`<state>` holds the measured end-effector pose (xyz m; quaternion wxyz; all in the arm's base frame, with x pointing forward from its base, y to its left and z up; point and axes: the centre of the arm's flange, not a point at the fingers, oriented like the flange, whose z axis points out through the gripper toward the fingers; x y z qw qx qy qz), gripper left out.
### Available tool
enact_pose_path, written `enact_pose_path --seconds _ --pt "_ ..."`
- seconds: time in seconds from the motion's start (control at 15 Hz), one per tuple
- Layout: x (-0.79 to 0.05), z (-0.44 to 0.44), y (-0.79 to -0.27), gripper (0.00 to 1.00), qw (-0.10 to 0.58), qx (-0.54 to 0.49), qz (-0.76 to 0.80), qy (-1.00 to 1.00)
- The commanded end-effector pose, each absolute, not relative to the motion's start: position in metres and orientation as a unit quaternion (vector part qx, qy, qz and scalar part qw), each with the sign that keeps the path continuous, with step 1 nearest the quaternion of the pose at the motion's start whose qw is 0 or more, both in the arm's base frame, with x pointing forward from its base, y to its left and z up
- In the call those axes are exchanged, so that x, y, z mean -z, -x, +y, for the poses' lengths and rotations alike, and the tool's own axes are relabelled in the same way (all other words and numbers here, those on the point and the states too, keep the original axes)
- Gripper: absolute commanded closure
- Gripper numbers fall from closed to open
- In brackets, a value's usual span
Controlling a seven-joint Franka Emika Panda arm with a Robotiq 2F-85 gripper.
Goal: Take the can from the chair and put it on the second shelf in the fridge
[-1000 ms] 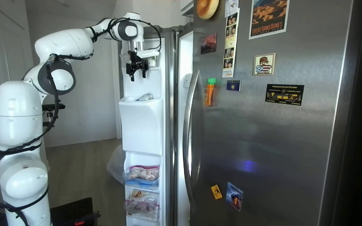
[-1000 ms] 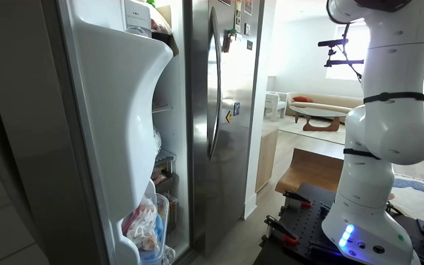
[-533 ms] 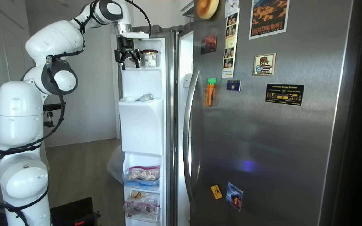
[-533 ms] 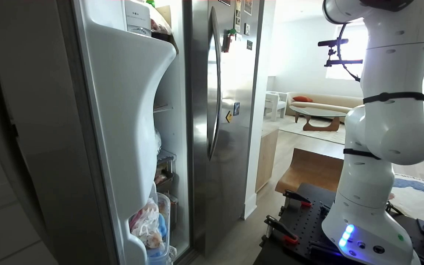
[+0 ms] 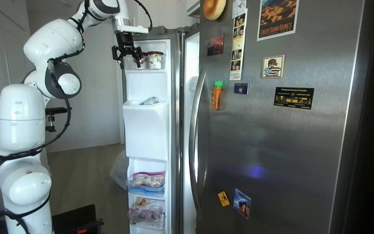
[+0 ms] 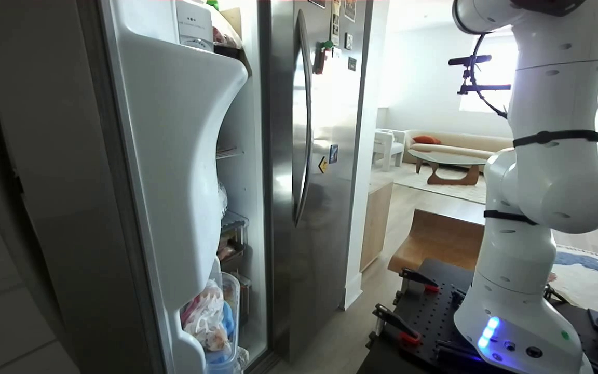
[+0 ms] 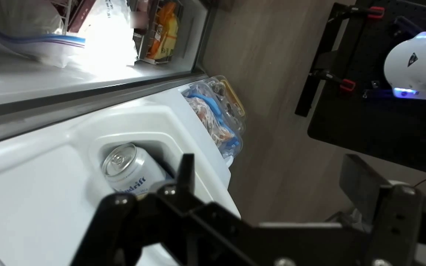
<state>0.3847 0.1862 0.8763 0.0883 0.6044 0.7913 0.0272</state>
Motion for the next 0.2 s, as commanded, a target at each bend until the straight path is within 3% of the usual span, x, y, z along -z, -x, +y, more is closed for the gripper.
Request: enact_pose_path --seconds 0.0,0.13 --pt "-0.8759 0.1864 -0.3852 0.0 0.088 -0.027 0.791 -0.604" --pt "-0.8754 0.1867 -0.3858 0.0 0.088 -0.026 0.791 -0.604"
